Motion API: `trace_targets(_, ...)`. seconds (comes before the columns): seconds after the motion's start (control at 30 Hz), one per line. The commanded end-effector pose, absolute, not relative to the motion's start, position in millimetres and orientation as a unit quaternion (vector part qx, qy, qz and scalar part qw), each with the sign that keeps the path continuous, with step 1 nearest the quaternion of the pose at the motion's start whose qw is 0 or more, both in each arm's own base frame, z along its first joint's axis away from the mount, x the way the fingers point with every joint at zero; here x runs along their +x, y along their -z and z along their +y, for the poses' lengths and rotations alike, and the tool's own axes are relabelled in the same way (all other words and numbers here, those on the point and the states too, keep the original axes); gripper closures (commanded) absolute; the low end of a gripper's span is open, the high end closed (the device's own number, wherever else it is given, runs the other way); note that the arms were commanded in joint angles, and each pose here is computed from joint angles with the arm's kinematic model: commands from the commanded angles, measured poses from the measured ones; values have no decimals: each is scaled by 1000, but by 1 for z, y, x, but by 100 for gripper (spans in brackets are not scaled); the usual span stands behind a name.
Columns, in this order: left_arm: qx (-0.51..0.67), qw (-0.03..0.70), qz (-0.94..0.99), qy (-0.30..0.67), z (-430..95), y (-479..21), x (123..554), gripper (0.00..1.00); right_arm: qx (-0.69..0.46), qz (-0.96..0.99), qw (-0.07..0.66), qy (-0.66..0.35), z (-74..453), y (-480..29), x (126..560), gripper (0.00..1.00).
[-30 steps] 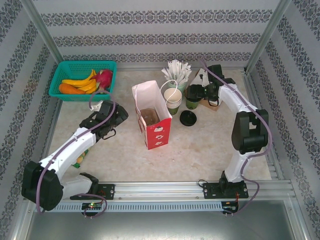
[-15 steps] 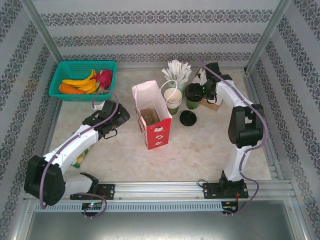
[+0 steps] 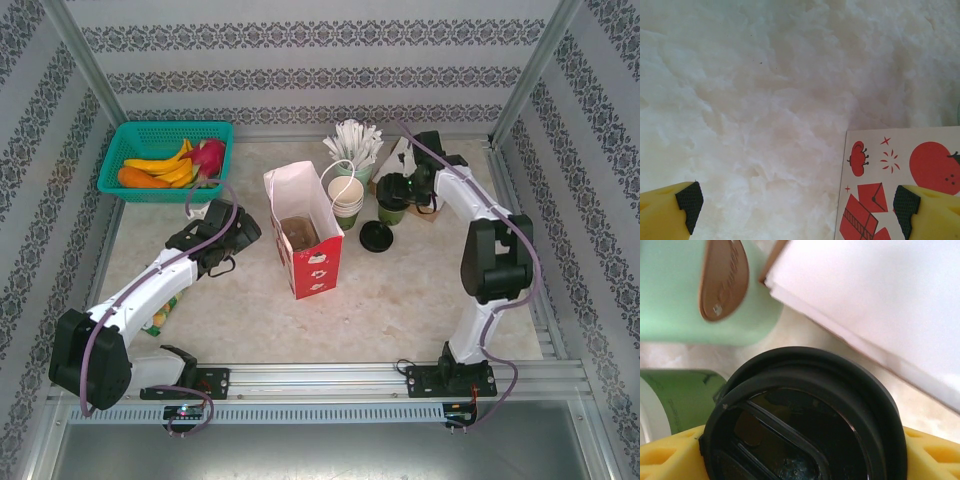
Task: Pack the takeout coffee
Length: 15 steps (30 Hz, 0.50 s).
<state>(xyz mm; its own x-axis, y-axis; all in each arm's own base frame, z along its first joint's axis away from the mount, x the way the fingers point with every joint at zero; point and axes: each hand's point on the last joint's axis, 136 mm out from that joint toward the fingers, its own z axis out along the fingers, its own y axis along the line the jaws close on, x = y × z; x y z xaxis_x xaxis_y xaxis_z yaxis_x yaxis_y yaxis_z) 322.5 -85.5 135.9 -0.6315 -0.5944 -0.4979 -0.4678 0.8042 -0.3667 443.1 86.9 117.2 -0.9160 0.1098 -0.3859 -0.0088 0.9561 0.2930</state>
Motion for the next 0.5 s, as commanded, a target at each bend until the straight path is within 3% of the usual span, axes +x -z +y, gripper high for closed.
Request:
trace_targets(0.0,-283,336,890,122,-88,-154,333,1,52,971,204,-115,70,-124,419,23)
trace_targets(0.47,-281,352,882,141,-92,-157,338,1,102,975,155,-125,61,-114,316,23)
